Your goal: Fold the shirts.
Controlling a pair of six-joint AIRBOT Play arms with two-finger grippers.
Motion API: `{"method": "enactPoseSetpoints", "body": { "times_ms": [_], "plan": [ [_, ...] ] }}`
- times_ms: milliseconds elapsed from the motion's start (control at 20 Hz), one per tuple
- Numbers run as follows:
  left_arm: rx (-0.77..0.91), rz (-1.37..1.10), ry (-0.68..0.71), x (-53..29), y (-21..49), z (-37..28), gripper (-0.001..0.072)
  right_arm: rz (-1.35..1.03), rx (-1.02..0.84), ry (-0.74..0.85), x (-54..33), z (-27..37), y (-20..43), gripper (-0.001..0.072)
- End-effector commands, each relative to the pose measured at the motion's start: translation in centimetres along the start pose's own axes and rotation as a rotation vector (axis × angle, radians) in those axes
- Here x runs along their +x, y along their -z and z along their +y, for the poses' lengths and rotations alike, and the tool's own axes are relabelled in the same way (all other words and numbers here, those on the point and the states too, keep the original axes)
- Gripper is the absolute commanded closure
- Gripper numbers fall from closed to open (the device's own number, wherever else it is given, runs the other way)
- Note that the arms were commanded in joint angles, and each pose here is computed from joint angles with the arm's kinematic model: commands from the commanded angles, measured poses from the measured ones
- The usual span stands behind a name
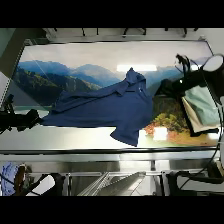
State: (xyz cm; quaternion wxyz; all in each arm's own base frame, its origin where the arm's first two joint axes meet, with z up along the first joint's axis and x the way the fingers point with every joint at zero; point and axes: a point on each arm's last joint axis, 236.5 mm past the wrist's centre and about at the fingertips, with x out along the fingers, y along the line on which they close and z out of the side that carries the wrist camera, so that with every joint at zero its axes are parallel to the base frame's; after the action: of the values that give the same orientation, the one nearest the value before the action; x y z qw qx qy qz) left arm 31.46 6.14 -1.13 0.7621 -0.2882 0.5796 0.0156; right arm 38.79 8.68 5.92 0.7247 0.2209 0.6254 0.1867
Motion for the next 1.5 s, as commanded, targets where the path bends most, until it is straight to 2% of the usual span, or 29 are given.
{"method": "enactPoseSetpoints", "body": {
  "times_ms": [0, 50, 100, 150, 450, 700, 750, 800, 850, 1050, 1250, 1350, 1450],
  "plan": [
    [-0.02, -0.048, -0.01, -0.7, 1.5, -1.6, 0.0694, 0.014, 0.208, -0.096, 4.2, -5.8, 5.1, 0.0339],
    [-0.003, -0.029, -0.004, -0.5, 2.4, -2.1, 0.0694, 0.029, 0.254, -0.138, 5.7, -6.6, 6.8, 0.0253],
    [0.014, -0.02, 0.0, -0.3, 3.1, -2.6, 0.0694, 0.032, 0.294, -0.167, 6.9, -7.1, 8.0, 0.0069],
    [0.036, -0.017, 0.002, -0.3, 3.6, -3.1, 0.0694, 0.02, 0.314, -0.186, 8.0, -7.6, 8.8, 0.0015],
    [0.085, -0.095, 0.01, -2.3, 3.4, -4.4, 0.0694, -0.142, 0.317, -0.211, 10.7, -7.9, 6.3, 0.0016],
    [0.091, -0.1, 0.014, -2.7, 3.6, -4.7, 0.0694, -0.075, 0.315, -0.228, 14.4, -6.4, 7.1, 0.0016],
    [0.09, -0.098, 0.018, -2.7, 3.7, -4.8, 0.0694, -0.076, 0.311, -0.252, 14.7, -5.5, 7.0, 0.0033],
    [0.09, -0.093, 0.021, -2.7, 3.8, -4.9, 0.0694, -0.092, 0.312, -0.269, 14.7, -5.0, 6.5, 0.0299],
    [0.091, -0.085, 0.022, -2.7, 4.0, -4.9, 0.0694, -0.115, 0.293, -0.292, 14.3, -4.6, 6.0, 0.0685],
    [0.11, -0.08, 0.035, -6.0, 3.5, -6.2, 0.0694, -0.182, 0.223, -0.329, 7.4, -2.7, 4.3, 0.069],
    [0.183, -0.25, -0.055, -14.4, 2.0, -7.6, 0.0694, -0.362, 0.046, -0.113, -3.0, -0.2, 5.7, 0.069],
    [0.178, -0.359, -0.061, -18.0, 2.2, -8.9, 0.0694, -0.525, -0.029, -0.064, -8.6, 2.9, 6.4, 0.069],
    [0.241, -0.393, -0.059, -20.7, 4.0, -10.9, 0.0694, -0.619, -0.098, -0.041, -13.2, 6.1, 8.3, 0.069]
  ]
}}
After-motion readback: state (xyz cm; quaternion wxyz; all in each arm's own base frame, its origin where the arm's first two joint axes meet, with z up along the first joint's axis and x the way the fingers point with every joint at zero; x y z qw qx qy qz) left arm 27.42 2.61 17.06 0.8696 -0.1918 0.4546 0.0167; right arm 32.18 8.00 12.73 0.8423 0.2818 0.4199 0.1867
